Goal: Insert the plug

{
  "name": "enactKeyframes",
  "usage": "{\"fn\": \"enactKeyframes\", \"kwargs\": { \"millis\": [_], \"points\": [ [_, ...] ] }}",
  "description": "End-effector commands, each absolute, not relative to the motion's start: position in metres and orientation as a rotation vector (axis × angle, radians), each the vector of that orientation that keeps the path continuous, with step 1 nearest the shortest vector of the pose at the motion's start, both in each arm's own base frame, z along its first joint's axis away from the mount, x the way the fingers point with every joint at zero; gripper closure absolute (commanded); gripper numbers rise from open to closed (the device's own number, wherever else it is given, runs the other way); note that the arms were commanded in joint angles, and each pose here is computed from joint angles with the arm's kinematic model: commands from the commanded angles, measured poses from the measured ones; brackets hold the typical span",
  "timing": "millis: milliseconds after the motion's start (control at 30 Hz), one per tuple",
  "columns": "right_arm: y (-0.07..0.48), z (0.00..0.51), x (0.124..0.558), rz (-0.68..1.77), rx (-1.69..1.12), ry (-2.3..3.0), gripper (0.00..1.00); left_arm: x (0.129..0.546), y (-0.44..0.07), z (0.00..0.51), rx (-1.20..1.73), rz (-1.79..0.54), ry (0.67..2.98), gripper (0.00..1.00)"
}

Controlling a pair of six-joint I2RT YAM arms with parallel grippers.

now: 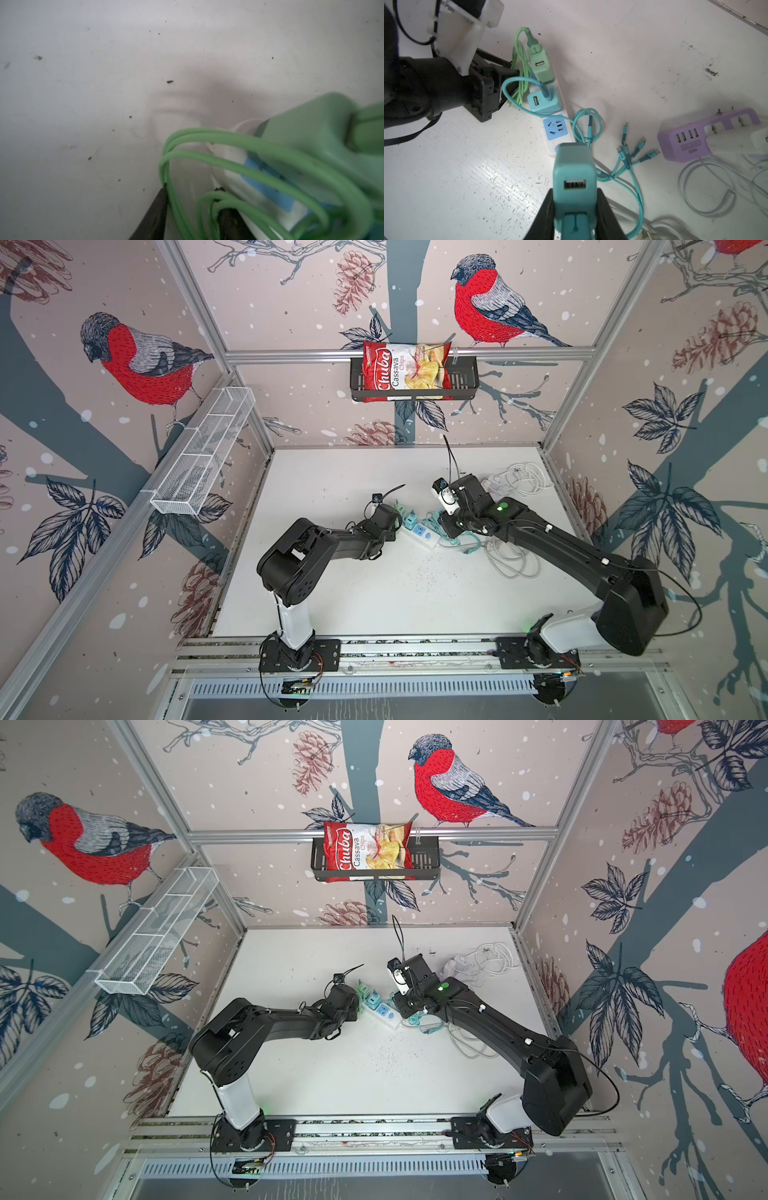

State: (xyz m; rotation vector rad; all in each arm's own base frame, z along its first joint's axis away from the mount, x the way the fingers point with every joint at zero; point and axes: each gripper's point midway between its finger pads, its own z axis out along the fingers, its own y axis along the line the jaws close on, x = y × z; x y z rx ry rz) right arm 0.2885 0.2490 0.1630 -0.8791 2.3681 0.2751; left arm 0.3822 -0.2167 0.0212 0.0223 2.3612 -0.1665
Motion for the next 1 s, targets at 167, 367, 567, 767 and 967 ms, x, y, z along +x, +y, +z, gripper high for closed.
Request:
{"fn": "enactKeyframes", "kwargs": {
  "millis": [167, 367, 567, 767, 967],
  "points": [
    [0.251, 0.163, 0.294, 0.289, -0.825, 2.36, 0.9, 0.38, -0.211, 0.02, 0.061, -0.134, 2.384, 0.62],
    [0.235, 0.15, 0.321, 0.25, -0.735, 2.4, 0.9, 0.369, -0.213, 0.022, 0.041, -0.201, 2.389, 0.63],
    [0.233, 0.13, 0.332, 0.248, -0.725, 2.46, 0.91, 0.358, -0.21, 0.033, 0.04, -0.209, 2.37, 0.63],
    [0.242, 0.118, 0.327, 0.305, -0.768, 2.479, 0.91, 0.356, -0.207, 0.034, 0.033, -0.209, 2.369, 0.63],
    [0.25, 0.116, 0.308, 0.408, -0.824, 2.492, 0.92, 0.358, -0.211, 0.027, 0.037, -0.214, 2.375, 0.63]
  ]
}}
